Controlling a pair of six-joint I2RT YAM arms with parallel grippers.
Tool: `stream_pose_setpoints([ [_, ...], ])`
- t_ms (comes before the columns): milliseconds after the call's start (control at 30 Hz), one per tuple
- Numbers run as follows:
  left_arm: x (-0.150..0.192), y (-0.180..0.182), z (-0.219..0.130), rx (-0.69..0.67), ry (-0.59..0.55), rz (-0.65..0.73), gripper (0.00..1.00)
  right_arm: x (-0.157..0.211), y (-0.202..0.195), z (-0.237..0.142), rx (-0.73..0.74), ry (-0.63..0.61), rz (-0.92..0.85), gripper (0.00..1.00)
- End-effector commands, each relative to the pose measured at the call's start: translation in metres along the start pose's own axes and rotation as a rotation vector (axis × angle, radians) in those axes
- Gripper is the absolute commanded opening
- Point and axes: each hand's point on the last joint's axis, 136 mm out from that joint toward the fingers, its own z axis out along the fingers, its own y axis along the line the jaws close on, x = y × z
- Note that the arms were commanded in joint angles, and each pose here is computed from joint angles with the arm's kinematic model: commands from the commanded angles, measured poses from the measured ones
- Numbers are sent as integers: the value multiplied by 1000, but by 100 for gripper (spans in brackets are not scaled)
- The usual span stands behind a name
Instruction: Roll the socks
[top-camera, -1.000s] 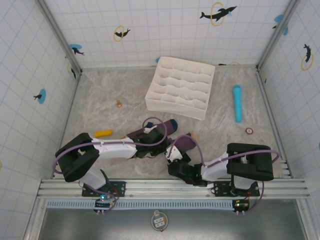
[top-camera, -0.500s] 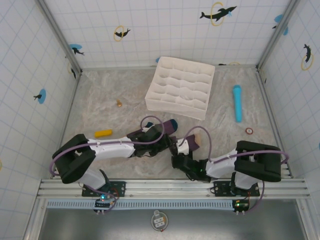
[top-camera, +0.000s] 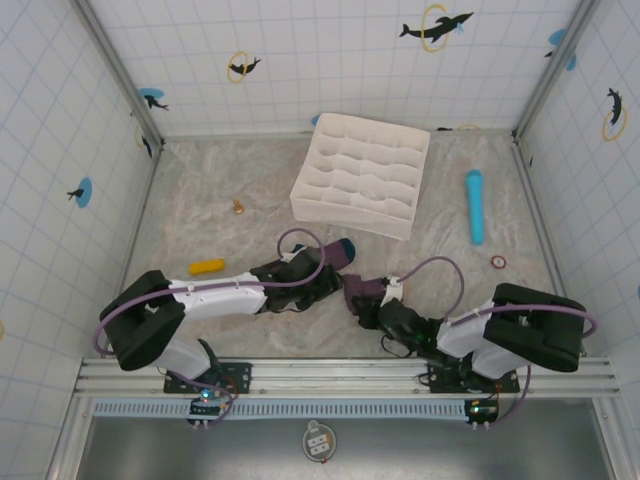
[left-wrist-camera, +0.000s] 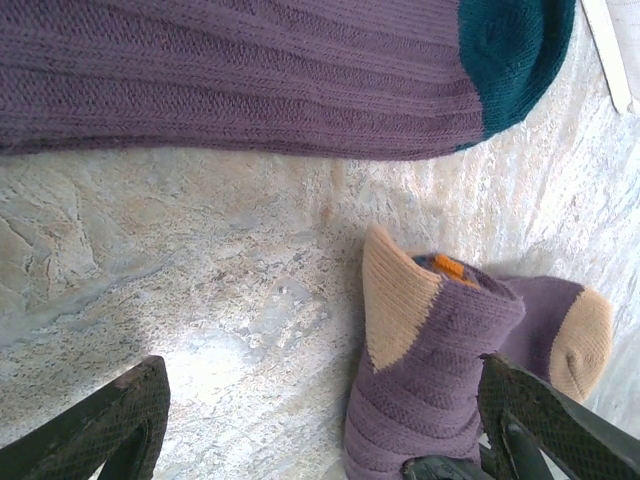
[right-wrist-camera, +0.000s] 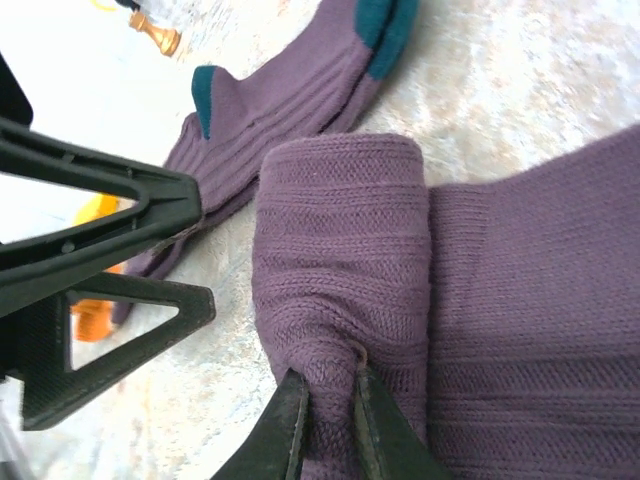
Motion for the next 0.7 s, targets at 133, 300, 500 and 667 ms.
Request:
stream_pose_setpoints([
  [133, -4, -9, -2, 35, -14, 3, 73, 49, -85, -28, 249, 194, 254, 0],
  [300, 8, -17, 4, 72, 46, 27, 72, 53, -106, -41, 323, 185, 357, 0],
  [500, 31, -26, 13, 116, 96, 89, 60, 56, -124, -53, 398, 191, 384, 0],
  [667, 47, -29, 23, 150, 136, 157, 55, 62, -142, -65, 452, 206, 405, 0],
])
